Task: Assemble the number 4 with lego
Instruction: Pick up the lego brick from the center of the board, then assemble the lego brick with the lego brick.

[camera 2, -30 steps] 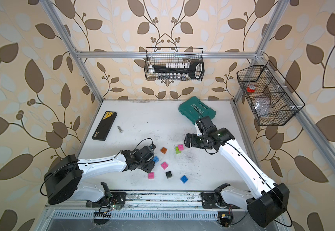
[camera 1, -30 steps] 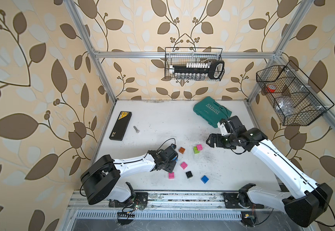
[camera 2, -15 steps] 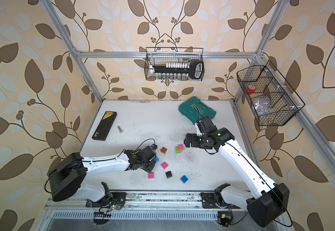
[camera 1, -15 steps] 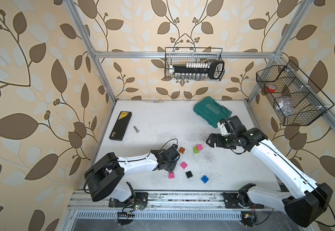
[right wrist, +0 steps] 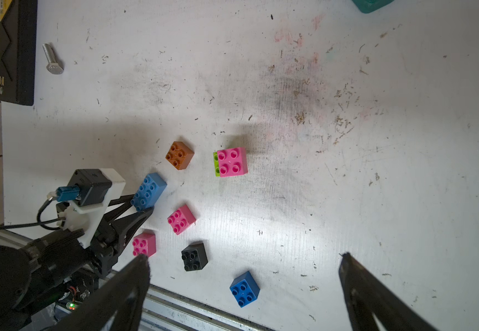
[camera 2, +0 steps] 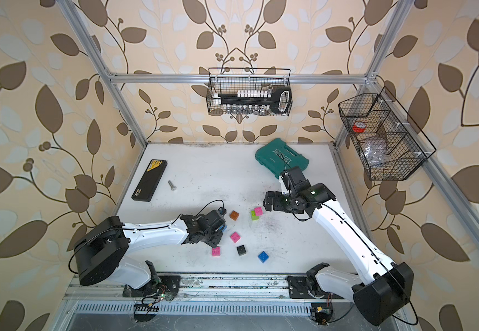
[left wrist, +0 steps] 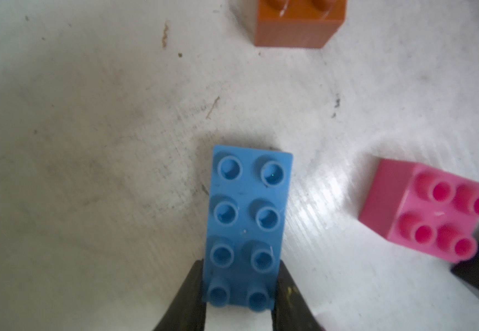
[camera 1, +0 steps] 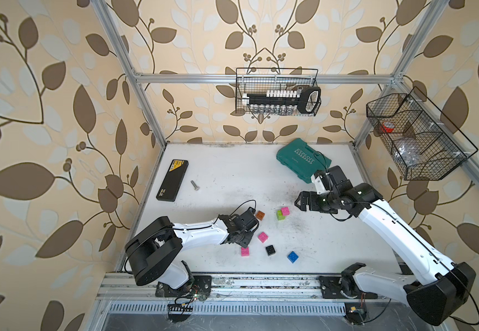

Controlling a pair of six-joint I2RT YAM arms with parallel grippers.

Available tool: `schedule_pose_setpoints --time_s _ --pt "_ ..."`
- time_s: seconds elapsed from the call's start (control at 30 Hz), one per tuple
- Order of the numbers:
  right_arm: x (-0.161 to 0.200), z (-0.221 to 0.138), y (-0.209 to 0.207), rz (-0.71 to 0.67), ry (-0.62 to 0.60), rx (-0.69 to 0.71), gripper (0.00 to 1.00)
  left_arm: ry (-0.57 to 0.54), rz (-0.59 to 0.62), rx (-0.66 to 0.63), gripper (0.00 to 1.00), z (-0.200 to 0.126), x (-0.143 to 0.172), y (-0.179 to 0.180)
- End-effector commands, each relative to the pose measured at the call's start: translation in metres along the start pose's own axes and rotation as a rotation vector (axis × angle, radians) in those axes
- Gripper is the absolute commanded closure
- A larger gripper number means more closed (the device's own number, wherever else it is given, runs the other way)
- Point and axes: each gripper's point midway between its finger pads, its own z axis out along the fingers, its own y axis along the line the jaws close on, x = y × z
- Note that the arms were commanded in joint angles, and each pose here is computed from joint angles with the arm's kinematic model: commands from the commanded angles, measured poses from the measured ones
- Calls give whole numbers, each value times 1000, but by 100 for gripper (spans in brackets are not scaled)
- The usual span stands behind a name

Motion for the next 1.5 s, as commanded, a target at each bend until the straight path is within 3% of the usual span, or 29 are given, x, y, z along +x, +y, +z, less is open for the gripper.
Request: schedule_pose_setpoints --time_s 0.0,0.13,0.37,0.53,0.73,1.0,1.47 --pt "4 -1 -3 8 -1 0 1 -21 12 3 82 -3 -10 -6" --pt "8 4 -6 6 16 6 1 -34 29 18 100 -10 -13 -9" --pt "8 19 -12 14 58 -31 1 -163 141 75 100 -57 -48 -20" --pt "4 34 -9 14 83 -81 1 -237 312 155 100 -84 -76 -42" --pt "-2 48 -2 -2 100 -147 1 -239 489 259 100 -81 -90 -71" --pt "-5 63 -7 7 97 -178 1 -192 625 279 100 -55 -94 -83" --pt "-3 83 -20 44 109 -228 1 -214 683 278 100 -27 -113 -73"
